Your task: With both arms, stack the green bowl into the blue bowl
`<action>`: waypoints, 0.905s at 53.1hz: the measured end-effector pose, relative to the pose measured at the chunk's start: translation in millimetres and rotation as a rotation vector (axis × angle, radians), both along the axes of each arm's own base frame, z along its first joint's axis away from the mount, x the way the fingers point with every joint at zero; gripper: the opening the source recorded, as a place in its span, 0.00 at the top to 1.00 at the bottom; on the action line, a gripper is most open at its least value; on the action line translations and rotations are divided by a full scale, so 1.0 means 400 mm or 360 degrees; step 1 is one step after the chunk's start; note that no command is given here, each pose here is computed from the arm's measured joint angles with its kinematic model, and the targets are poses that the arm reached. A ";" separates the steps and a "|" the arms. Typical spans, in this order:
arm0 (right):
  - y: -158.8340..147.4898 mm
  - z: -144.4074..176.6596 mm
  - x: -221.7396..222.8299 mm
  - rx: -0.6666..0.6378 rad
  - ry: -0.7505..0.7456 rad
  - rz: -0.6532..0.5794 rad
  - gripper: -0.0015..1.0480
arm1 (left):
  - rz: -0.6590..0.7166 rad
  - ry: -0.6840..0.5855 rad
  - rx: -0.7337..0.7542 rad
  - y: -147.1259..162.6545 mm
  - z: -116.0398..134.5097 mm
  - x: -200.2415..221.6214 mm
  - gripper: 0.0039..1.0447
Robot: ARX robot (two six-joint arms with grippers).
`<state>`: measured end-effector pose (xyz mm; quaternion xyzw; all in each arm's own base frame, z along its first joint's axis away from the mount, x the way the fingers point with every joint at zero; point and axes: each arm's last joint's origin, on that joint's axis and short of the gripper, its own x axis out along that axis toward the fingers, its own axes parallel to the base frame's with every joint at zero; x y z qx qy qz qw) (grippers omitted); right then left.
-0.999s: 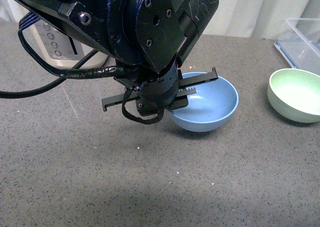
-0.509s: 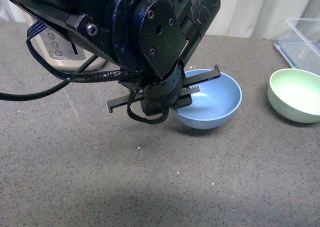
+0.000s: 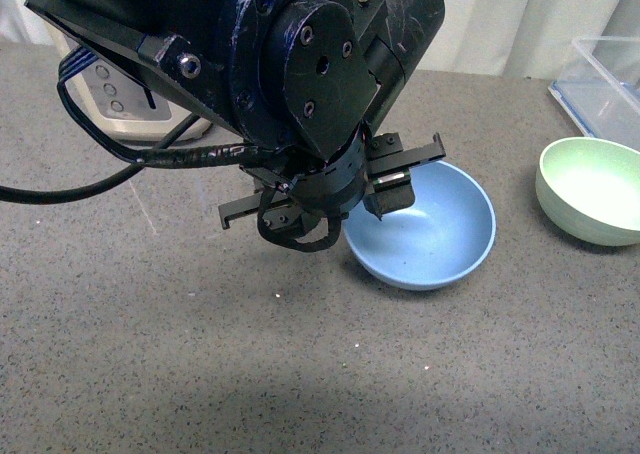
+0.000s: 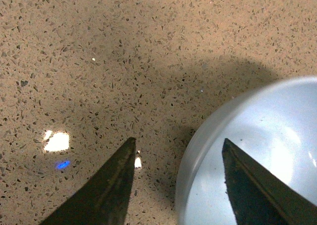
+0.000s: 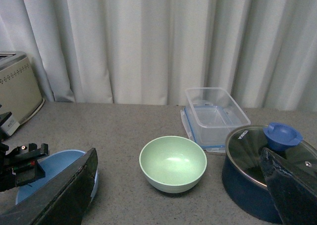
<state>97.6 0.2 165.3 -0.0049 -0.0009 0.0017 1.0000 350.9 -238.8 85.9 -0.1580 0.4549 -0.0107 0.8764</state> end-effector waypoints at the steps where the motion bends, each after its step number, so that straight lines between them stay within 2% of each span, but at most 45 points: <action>1: 0.000 0.000 0.000 0.0000 0.0000 0.0000 0.09 | 0.0003 -0.0001 0.0000 0.002 0.000 0.001 0.47; 8: 0.000 0.000 0.000 0.0000 0.0000 0.0000 0.09 | 0.0065 -0.0049 -0.0019 0.038 0.017 0.004 0.25; 16: 0.000 0.000 0.000 0.0000 0.0000 -0.0001 0.09 | 0.0186 -0.0190 -0.0060 0.132 0.086 0.010 0.04; 24: 0.000 0.000 0.000 0.0000 0.0000 0.0000 0.09 | 0.0251 -0.0346 -0.0103 0.241 0.156 -0.010 0.06; 31: 0.000 0.000 0.000 0.0000 0.0000 -0.0001 0.09 | 0.0332 -0.0409 -0.0077 0.338 0.180 -0.055 0.06; 34: 0.000 0.000 0.000 0.0000 0.0000 0.0001 0.09 | 0.0269 -0.0842 0.0093 0.361 0.157 -0.071 0.19; 37: 0.000 0.000 0.000 0.0000 0.0000 -0.0001 0.09 | 0.0138 -0.1134 0.0237 0.390 0.143 -0.119 0.31; 39: 0.000 0.000 0.000 0.0000 0.0000 -0.0001 0.09 | 0.0090 -0.1306 0.0319 0.413 0.154 -0.152 0.40; 42: 0.000 0.000 0.000 0.0001 0.0000 -0.0002 0.09 | 0.0080 -0.1478 0.0381 0.442 0.188 -0.193 0.52; 48: 0.000 0.000 0.000 0.0000 0.0000 -0.0001 0.09 | 0.0060 -0.1529 0.0448 0.477 0.202 -0.245 0.69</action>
